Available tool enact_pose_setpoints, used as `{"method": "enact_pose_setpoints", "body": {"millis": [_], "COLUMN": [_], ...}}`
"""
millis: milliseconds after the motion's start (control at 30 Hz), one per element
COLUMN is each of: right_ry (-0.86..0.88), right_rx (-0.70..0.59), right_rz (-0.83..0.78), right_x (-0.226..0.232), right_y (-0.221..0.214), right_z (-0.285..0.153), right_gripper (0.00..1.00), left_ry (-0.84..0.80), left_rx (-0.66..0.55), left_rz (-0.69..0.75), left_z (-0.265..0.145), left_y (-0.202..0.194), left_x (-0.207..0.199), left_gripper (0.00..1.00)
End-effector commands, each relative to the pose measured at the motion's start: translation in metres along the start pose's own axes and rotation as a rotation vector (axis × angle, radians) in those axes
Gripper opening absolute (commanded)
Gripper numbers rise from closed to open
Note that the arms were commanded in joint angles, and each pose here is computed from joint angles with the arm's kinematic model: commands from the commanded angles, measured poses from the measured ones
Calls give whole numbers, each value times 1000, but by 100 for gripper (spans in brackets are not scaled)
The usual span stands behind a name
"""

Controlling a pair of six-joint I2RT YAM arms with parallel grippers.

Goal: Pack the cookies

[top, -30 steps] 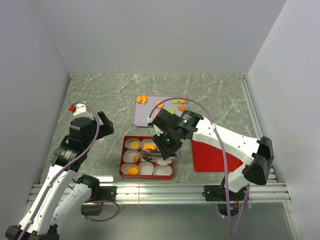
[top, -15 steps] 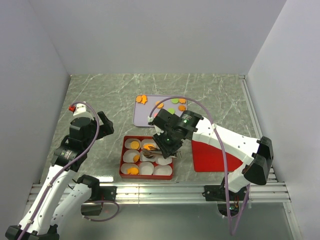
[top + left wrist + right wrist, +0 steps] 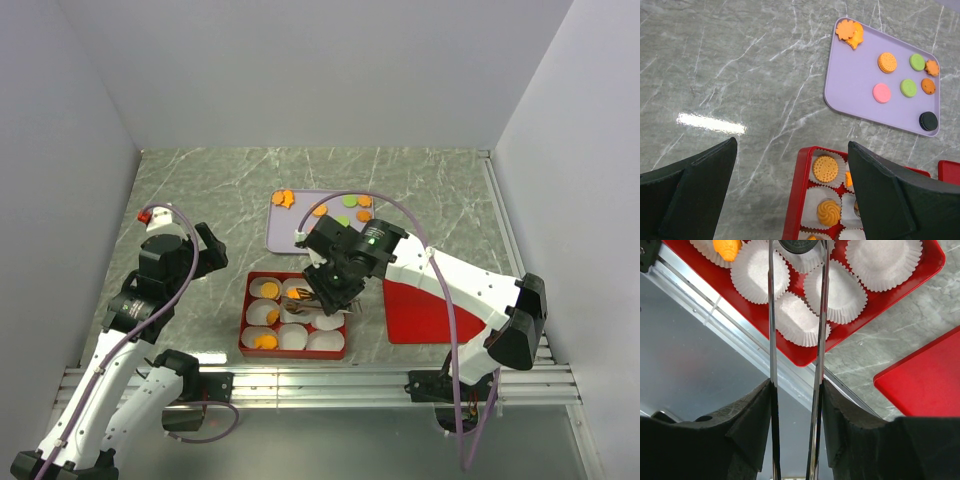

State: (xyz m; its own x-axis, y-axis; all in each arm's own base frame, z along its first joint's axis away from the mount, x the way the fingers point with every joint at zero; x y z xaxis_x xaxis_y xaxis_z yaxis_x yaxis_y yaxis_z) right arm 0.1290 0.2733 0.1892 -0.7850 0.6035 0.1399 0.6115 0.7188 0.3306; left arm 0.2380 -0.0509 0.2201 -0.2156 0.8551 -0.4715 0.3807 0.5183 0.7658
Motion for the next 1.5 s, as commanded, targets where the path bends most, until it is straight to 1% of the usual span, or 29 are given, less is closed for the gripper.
{"method": "enact_pose_setpoints", "body": {"millis": [0, 367, 567, 700, 867, 967, 1167, 1467], "right_ry": [17, 17, -3, -34, -100, -153, -299, -350], "right_rx": [-87, -98, -170, -222, -274, -258, -159, -83], "right_rz": [-11, -10, 22, 68, 167, 213, 253, 277], "right_x": [6, 7, 3, -13, -51, -75, -114, -136], "right_y": [19, 22, 43, 59, 77, 81, 81, 85], "right_z": [-17, -19, -38, -51, -62, -56, -33, -1], "right_gripper": [49, 52, 52, 51, 50, 50, 50, 50], "left_ry": [-33, -34, -35, -37, -46, -49, -54, -69], "left_rx": [-36, -37, -38, -44, -45, -39, -40, -27], "left_rz": [9, 9, 8, 7, 8, 9, 11, 18], "left_z": [0, -1, -1, -2, -3, -3, -4, -2], "left_y": [11, 11, 11, 12, 13, 11, 11, 9], "left_x": [-8, -8, -8, -8, -9, -10, -10, -13], "left_gripper": [98, 98, 98, 98, 99, 98, 99, 98]}}
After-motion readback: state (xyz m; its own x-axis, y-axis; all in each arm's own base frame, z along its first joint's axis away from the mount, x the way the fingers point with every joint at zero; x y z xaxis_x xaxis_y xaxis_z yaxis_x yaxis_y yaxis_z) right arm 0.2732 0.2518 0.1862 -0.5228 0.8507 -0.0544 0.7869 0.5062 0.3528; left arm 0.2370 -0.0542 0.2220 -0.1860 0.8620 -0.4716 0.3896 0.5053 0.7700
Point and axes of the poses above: each gripper's point midway between its finger pads, its own z axis out along the fingers, its own x axis along the line the jaws close on, y = z × x, the point moved 1 cm from there along -z, back along the fingers, and after that the axes turned 10 degrees about -z, right-handed, at the moved point
